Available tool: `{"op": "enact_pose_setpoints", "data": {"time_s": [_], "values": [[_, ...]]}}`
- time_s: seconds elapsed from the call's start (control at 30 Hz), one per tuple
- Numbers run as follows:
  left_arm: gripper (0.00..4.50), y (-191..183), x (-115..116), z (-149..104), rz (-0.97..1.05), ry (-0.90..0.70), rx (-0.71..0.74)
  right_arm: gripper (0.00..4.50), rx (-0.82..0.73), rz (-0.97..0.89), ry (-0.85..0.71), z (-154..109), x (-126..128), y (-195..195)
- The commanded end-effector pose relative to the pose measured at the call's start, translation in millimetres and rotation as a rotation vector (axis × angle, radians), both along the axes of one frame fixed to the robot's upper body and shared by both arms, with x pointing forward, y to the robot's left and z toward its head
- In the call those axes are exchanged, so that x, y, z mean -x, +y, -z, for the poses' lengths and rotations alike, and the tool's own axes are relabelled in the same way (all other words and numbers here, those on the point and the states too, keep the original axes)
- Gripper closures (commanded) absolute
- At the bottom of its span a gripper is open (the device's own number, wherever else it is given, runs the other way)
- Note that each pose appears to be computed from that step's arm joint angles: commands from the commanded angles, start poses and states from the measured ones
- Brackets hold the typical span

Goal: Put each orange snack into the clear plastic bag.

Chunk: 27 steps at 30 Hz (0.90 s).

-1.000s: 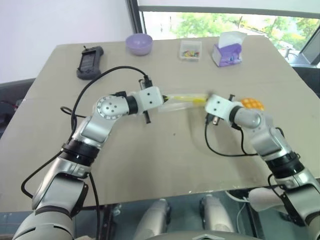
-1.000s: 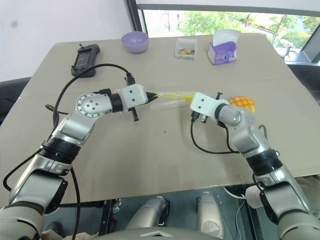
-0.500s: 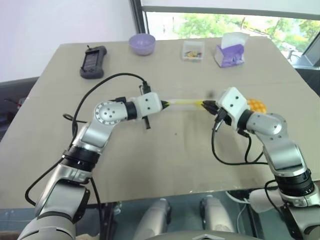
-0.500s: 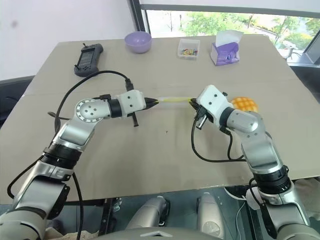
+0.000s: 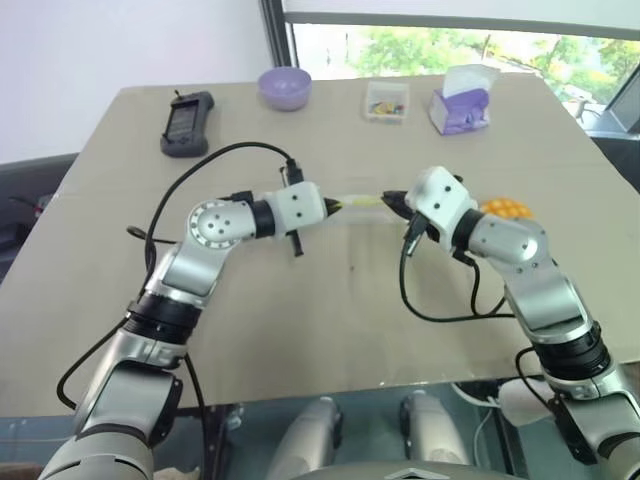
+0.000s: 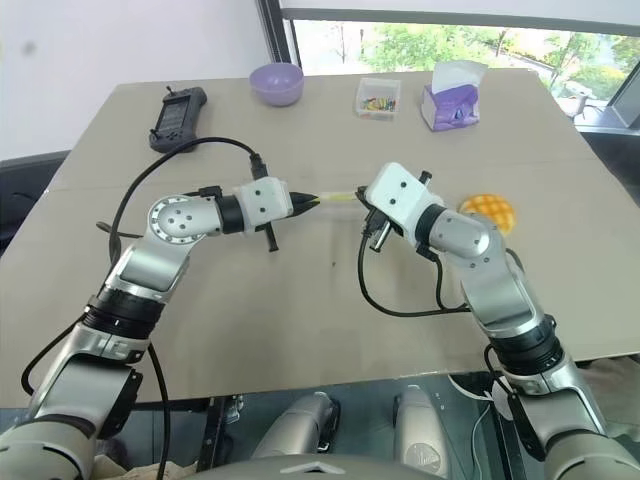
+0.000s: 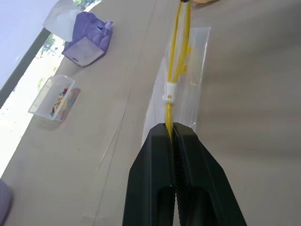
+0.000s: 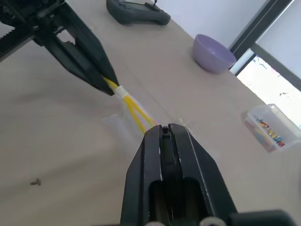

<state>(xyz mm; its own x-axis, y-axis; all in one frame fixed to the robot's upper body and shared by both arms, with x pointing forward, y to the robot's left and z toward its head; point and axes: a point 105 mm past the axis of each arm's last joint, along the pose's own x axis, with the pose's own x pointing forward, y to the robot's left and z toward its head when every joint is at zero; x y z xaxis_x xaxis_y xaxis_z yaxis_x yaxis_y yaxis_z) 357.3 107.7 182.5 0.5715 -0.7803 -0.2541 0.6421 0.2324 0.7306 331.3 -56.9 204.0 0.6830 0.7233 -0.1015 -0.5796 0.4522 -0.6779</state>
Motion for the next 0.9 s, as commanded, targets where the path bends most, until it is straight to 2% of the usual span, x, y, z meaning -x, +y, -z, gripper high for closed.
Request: {"op": "enact_pose_setpoints", "data": {"time_s": [0.03, 0.17, 0.5, 0.6, 0.9], "values": [[4.50, -1.8, 3.7, -13.3, 0.006, -0.051, 0.018, 3.06, -0.002, -0.023, -0.093, -15.7, 2.7, 6.6], [4.50, -2.5, 4.0, -12.4, 0.004, -0.059, 0.015, 1.37, 0.035, 0.022, -0.157, -17.9, -3.0, 5.2], [4.50, -7.8, 6.0, -12.4, 0.019, -0.079, 0.011, 1.37, 0.067, 0.055, -0.157, -17.0, -11.2, 3.8], [4.50, -9.6, 6.1, -14.7, 0.020, -0.083, 0.021, 1.37, 0.126, 0.051, -0.154, -11.0, -13.4, 5.0], [4.50, -7.9, 5.4, -15.3, 0.006, -0.070, 0.036, 1.37, 0.174, 0.012, -0.156, -3.9, -8.7, 4.9]]}}
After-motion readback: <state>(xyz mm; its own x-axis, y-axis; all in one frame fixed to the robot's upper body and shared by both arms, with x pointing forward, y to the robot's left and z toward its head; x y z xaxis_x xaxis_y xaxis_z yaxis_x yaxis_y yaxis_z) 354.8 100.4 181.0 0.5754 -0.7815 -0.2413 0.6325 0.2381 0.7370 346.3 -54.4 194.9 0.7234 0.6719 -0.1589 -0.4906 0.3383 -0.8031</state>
